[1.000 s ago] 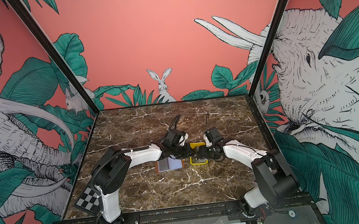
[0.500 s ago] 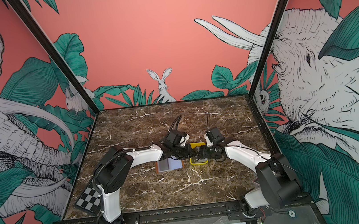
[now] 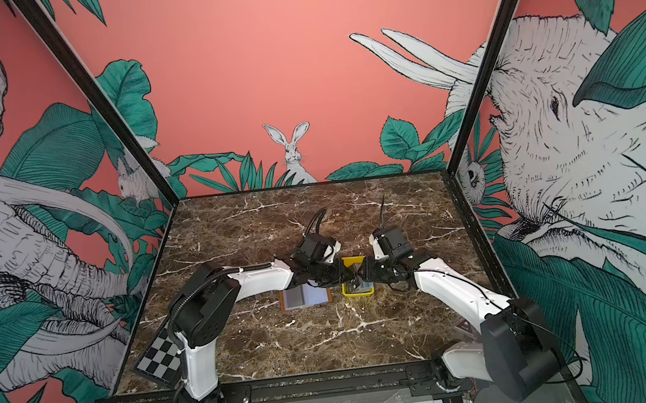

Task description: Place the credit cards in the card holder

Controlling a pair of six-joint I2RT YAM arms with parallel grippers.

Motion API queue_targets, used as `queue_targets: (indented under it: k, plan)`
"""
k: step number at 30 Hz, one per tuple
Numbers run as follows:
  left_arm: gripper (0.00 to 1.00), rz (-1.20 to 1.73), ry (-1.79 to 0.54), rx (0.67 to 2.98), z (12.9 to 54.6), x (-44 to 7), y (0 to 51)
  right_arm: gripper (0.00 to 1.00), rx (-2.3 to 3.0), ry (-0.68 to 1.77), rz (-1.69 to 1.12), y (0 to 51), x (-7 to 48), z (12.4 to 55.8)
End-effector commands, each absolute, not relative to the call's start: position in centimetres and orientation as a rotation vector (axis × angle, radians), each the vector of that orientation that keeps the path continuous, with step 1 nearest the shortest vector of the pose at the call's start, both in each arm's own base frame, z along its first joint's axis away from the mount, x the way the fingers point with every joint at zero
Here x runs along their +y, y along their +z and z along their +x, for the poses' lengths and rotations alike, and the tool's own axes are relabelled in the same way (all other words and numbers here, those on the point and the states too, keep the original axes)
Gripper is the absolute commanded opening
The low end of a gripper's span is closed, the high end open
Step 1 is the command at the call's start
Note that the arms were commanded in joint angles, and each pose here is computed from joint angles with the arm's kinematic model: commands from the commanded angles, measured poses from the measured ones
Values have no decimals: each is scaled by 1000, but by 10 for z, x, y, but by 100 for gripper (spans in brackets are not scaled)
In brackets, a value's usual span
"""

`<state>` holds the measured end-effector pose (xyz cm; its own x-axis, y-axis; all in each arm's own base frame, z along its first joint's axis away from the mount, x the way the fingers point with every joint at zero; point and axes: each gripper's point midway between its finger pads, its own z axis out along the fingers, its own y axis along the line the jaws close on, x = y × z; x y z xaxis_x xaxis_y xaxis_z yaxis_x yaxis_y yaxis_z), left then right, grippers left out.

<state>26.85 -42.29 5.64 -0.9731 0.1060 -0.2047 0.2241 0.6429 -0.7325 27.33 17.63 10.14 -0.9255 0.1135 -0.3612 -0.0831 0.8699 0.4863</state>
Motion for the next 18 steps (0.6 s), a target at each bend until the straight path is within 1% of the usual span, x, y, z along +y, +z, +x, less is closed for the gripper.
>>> queue_targets:
  k: [1, 9, 18]
  plan:
    - [15, 269, -1208, 2740, 265, -422, 47, 35, 2659, 750, 37, 101, 186, 277]
    - [15, 271, -1215, 2740, 264, -423, 46, 25, 2683, 753, 50, 89, 197, 280]
    - [15, 270, -1219, 2738, 265, -423, 46, 18, 2722, 724, 57, 75, 200, 279]
